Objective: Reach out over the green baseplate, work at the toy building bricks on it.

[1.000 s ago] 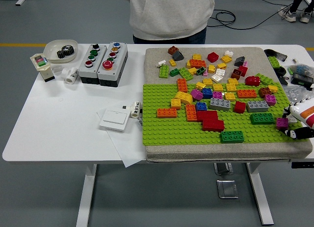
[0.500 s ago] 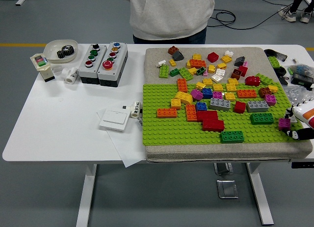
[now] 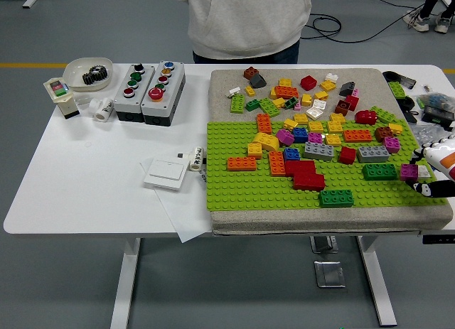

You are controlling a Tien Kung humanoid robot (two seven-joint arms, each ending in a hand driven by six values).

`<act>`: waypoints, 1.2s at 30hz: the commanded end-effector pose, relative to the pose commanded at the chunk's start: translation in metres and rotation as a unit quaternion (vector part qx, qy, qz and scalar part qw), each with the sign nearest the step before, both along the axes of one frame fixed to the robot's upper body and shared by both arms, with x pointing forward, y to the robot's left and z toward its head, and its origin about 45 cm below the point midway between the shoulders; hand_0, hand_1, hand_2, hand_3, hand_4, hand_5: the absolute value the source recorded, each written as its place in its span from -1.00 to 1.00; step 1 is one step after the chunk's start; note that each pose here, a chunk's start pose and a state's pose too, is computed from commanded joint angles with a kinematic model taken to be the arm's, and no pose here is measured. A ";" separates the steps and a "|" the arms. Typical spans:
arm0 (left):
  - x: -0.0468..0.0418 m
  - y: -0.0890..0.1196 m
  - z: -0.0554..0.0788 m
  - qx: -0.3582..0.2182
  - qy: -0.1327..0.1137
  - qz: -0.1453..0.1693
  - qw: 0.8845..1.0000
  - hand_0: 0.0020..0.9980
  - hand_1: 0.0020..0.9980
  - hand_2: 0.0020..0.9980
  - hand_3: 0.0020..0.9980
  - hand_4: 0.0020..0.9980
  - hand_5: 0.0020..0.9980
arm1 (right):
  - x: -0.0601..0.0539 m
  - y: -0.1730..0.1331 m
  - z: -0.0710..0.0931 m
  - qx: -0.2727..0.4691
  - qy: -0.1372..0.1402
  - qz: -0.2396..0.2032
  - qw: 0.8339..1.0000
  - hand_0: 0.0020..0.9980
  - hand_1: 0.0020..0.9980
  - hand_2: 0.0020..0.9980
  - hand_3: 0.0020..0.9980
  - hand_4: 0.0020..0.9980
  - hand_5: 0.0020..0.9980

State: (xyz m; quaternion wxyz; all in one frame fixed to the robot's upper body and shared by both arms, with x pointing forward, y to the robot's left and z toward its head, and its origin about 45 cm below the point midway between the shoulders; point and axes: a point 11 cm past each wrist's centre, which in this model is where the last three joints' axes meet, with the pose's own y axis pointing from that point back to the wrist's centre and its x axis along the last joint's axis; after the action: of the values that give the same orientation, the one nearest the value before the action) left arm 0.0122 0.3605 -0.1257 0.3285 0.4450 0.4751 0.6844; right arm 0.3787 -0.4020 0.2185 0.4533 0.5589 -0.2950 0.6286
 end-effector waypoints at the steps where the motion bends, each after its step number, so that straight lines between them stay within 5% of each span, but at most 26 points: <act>1: 0.0001 0.000 0.000 0.000 0.000 0.000 1.000 0.34 0.51 0.53 0.16 0.31 0.21 | 0.000 0.005 0.003 0.004 -0.004 0.008 1.000 -0.23 -0.01 0.14 0.03 0.37 -0.06; 8: 0.0007 0.000 0.000 -0.001 -0.001 0.000 1.000 0.34 0.51 0.53 0.16 0.31 0.21 | -0.002 0.036 0.010 0.029 -0.014 0.054 0.998 -0.22 -0.01 0.14 0.03 0.36 -0.06; 16: 0.0018 -0.001 0.000 -0.001 -0.003 0.002 1.000 0.34 0.50 0.53 0.16 0.31 0.21 | -0.007 0.070 -0.001 0.034 0.012 0.105 0.994 -0.22 -0.01 0.14 0.03 0.37 -0.08; 36: 0.0035 -0.001 0.000 -0.001 -0.006 0.002 1.000 0.33 0.50 0.53 0.16 0.31 0.21 | -0.010 0.093 -0.017 0.024 0.033 0.134 0.990 -0.22 0.00 0.15 0.04 0.39 -0.10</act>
State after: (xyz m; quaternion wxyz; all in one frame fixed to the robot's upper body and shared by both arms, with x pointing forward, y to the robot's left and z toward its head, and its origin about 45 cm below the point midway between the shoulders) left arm 0.0157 0.3599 -0.1256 0.3305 0.4398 0.4749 0.6869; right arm 0.3682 -0.3089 0.2018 0.3608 0.6249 -0.2175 0.6573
